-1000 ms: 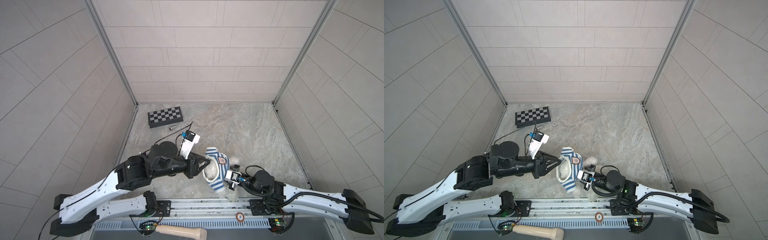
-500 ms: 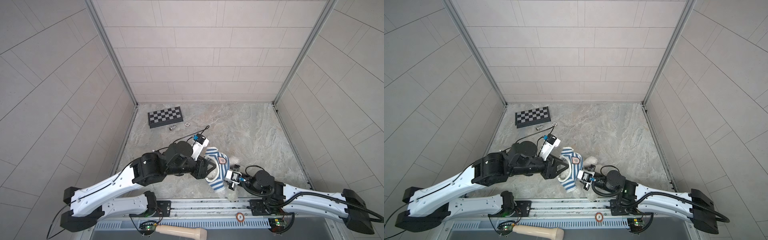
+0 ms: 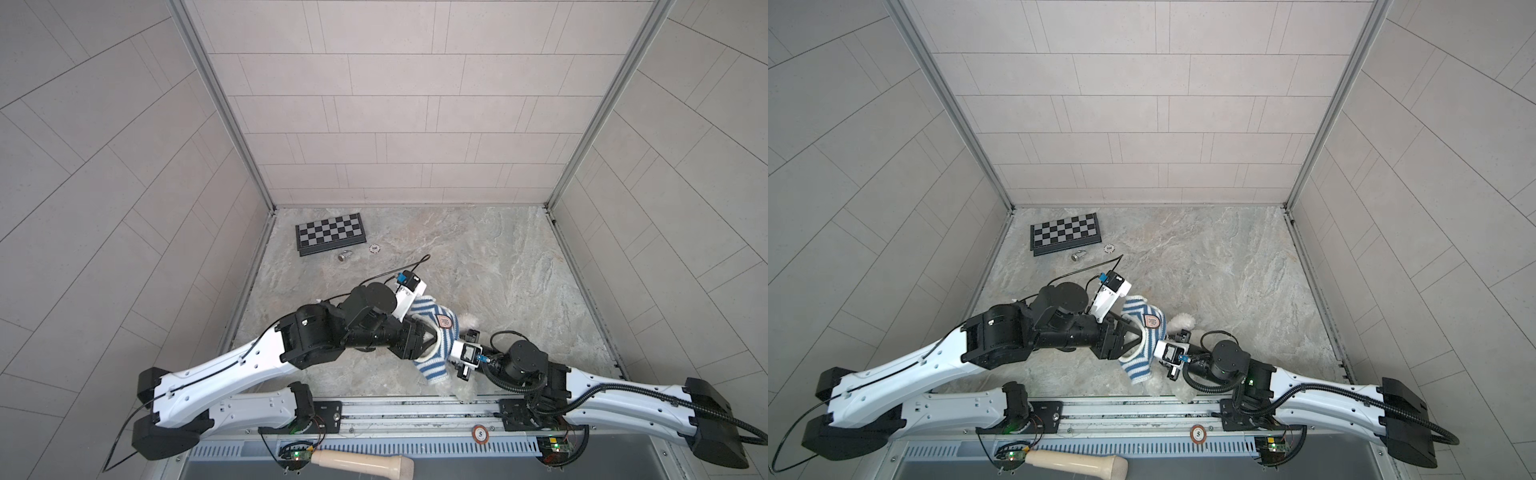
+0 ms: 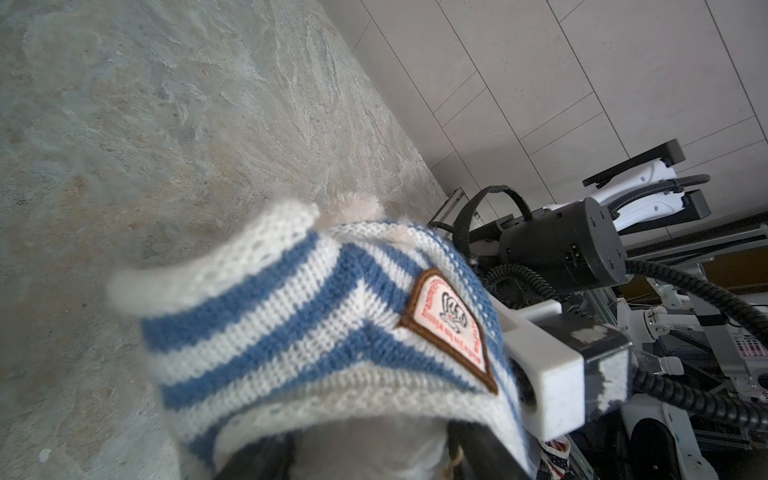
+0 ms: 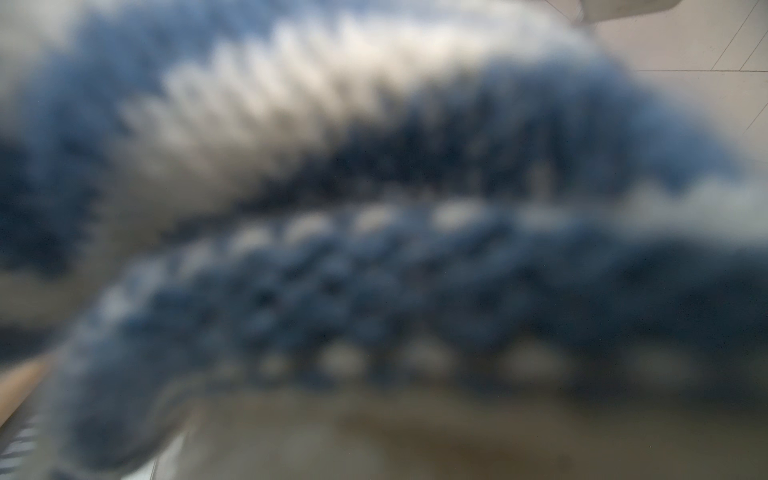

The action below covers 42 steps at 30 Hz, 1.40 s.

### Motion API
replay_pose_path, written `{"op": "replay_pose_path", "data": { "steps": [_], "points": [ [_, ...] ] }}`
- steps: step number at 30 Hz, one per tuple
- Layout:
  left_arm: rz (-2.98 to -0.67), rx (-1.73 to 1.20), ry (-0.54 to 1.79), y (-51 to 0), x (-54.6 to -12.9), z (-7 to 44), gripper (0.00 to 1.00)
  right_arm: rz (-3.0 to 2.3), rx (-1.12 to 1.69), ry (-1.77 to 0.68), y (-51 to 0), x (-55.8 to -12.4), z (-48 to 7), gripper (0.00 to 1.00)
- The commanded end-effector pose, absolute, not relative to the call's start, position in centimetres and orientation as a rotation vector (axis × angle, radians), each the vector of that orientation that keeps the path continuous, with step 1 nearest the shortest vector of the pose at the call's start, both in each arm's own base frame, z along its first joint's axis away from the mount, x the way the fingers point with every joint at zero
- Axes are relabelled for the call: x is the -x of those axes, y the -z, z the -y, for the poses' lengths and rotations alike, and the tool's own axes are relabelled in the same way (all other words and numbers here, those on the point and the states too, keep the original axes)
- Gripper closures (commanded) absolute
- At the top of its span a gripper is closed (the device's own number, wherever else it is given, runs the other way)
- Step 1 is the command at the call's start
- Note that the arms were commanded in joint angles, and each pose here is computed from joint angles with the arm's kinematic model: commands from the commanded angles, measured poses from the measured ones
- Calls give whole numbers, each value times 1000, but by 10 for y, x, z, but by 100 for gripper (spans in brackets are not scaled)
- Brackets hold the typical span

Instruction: Dress the teddy bear

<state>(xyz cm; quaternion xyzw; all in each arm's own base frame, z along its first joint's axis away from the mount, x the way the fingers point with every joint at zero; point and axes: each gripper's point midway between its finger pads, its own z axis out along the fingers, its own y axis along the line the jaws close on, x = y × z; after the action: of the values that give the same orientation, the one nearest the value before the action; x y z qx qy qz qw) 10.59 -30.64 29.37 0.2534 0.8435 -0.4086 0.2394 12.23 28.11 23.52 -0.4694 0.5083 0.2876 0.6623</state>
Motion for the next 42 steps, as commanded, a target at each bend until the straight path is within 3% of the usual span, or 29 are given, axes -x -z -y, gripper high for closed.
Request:
{"op": "replay_pose_path", "data": {
  "steps": [1,7,13,20,22,33,36,42],
  "points": [
    [-2313,-717,1133,-286,-104,314,35,-1063,1017,-673,-260,-118,-281,100],
    [-2313,-731,1163,-281,-103,325,40,-1064,1016,-669,-260,-118,-281,100],
    [-2386,-708,1024,-259,-109,310,32,-1063,1001,-659,-261,-120,-278,100],
    [-2418,-703,992,-251,-108,306,33,-1074,990,-642,-261,-123,-276,100],
    [-2416,-709,1024,-250,-106,312,37,-1076,989,-641,-260,-124,-277,100],
    [-2291,-724,1122,-275,-102,318,88,-1105,979,-623,-257,-129,-277,100],
    [-2224,-684,1084,-291,-109,304,99,-1120,991,-631,-254,-128,-278,79],
    [-2083,-615,957,-321,-125,263,100,-1202,1023,-704,-244,-120,-274,39]
  ]
}}
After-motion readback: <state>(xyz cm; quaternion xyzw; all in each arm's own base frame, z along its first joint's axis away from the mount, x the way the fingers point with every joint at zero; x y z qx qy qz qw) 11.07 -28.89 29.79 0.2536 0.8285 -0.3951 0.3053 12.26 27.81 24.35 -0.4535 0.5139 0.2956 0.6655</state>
